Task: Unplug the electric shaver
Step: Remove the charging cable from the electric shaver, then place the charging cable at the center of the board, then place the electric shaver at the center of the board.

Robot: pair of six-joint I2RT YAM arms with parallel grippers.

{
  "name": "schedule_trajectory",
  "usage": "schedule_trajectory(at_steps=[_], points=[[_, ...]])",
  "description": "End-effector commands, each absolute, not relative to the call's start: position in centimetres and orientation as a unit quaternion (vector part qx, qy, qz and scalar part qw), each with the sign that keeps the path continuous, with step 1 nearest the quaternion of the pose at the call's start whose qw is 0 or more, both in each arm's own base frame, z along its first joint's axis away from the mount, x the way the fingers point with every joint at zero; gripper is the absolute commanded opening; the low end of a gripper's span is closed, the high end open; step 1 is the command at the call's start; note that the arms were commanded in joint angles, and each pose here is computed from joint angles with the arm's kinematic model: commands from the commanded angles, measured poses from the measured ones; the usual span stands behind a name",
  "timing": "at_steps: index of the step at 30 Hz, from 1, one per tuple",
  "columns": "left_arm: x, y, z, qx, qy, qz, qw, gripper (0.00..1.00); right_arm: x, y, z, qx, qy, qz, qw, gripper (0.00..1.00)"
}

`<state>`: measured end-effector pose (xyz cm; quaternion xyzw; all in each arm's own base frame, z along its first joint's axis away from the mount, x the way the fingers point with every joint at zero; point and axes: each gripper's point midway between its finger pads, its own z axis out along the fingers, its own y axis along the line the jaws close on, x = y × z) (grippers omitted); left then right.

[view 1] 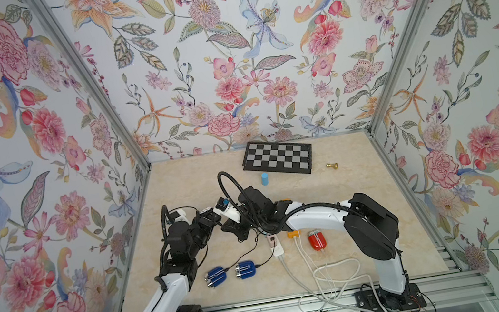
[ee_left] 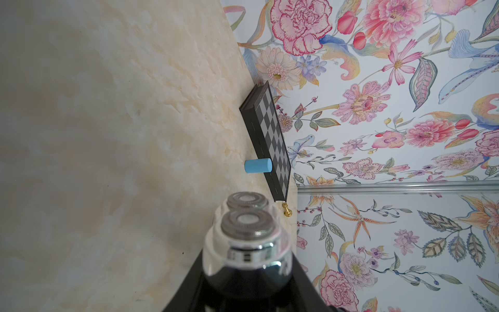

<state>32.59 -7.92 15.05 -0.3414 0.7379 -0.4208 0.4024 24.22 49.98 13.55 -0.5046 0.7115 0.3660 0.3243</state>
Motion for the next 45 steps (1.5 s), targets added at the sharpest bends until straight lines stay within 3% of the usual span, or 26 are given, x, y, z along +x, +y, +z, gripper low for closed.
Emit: schedule_trajectory(at_steps=[1, 6, 13, 26, 33, 36, 39, 42, 45], points=[[33.9, -4.7, 16.7, -0.367, 0.705, -0.388, 0.467, 0.0, 22.4, 48.8, 12.8, -0.519, 0.715, 0.371, 0.288, 0.0], [33.8, -4.6, 17.0, -0.367, 0.7, -0.391, 0.471, 0.0, 28.1, 47.6, 11.0, -0.454, 0.764, 0.367, 0.275, 0.0], [33.9, -4.9, 16.1, -0.365, 0.706, -0.393, 0.462, 0.0, 26.3, 49.4, 11.0, -0.504, 0.737, 0.35, 0.285, 0.0], [35.6, -5.3, 11.9, -0.311, 0.754, -0.377, 0.439, 0.0, 29.2, 50.3, 5.8, -0.488, 0.791, 0.258, 0.263, 0.0], [37.1, -5.6, 9.9, -0.286, 0.777, -0.37, 0.423, 0.0, 29.7, 50.3, 4.0, -0.497, 0.799, 0.207, 0.266, 0.09], [37.4, -5.4, 9.0, -0.279, 0.786, -0.362, 0.417, 0.0, 30.0, 50.0, 4.0, -0.494, 0.805, 0.195, 0.266, 0.22], [37.8, -5.9, 8.4, -0.269, 0.785, -0.377, 0.412, 0.0, 30.1, 50.1, 4.7, -0.494, 0.805, 0.191, 0.268, 0.43], [37.8, -6.3, 6.9, -0.269, 0.788, -0.39, 0.394, 0.0, 30.6, 49.8, 5.6, -0.487, 0.807, 0.184, 0.278, 0.56], [37.7, -6.5, 6.2, -0.27, 0.786, -0.398, 0.389, 0.0, 30.9, 49.6, 6.6, -0.48, 0.811, 0.175, 0.286, 0.61]])
